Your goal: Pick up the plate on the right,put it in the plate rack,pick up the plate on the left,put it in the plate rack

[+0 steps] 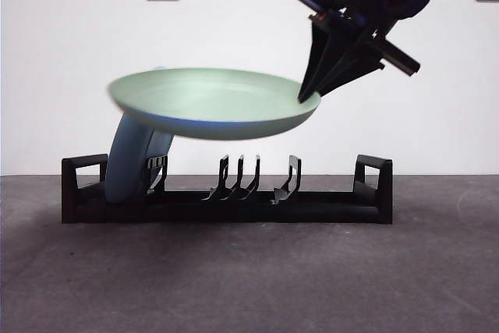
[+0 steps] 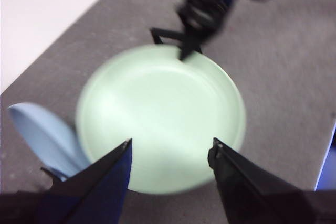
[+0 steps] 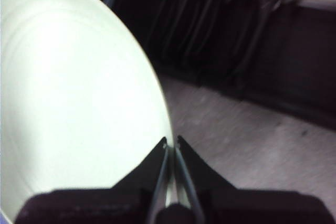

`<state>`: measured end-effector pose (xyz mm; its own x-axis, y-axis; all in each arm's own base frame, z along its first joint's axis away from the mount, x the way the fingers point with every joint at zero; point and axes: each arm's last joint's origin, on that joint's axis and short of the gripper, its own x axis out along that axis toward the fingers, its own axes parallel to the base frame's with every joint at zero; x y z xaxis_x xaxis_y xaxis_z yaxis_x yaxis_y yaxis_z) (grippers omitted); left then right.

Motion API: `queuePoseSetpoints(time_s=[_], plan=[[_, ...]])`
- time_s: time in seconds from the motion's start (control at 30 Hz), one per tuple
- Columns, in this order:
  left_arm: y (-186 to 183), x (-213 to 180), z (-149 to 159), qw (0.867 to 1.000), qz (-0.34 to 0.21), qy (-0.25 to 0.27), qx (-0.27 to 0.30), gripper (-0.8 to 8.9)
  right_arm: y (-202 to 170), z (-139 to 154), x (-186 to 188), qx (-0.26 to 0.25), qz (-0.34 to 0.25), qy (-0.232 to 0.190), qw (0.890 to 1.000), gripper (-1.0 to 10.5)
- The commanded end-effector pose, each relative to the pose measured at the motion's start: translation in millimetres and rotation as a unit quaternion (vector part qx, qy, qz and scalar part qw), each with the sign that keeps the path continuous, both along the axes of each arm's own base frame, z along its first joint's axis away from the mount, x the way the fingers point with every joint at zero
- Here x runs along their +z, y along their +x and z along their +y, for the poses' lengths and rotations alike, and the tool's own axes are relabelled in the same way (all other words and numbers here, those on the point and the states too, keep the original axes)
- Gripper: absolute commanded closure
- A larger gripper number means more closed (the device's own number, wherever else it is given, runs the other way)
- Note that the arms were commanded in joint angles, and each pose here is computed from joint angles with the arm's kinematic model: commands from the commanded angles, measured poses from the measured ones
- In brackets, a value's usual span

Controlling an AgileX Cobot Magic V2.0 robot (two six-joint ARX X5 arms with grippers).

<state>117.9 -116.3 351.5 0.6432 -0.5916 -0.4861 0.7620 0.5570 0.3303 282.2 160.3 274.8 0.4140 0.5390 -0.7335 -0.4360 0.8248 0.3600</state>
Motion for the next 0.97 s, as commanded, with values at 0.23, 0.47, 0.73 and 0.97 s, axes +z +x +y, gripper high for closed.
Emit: queuePoseSetpoints(time_s=[0.23, 0.47, 0.73, 0.97], plan=[[-11.7, -36.3, -71.9, 0.982, -0.052, 0.176, -0.037, 5.62, 5.4, -9.2, 9.9, -0.009, 0.008, -0.004, 1.0, 9.6], [-2.0, -68.2, -111.1, 0.968, -0.057, 0.239, -0.05, 5.61, 5.1, -11.9, 9.6, 0.007, 0.027, 0.018, 0.999, 9.6], [9.0, -92.6, -131.1, 0.96, -0.047, 0.268, -0.062, 5.61, 4.5, -15.1, 8.3, 0.006, 0.04, 0.017, 0.999, 9.6], [24.9, -106.6, -134.1, 0.96, -0.021, 0.274, -0.058, 5.62, 4.7, -18.4, 8.3, 0.021, 0.057, 0.04, 0.997, 9.6]])
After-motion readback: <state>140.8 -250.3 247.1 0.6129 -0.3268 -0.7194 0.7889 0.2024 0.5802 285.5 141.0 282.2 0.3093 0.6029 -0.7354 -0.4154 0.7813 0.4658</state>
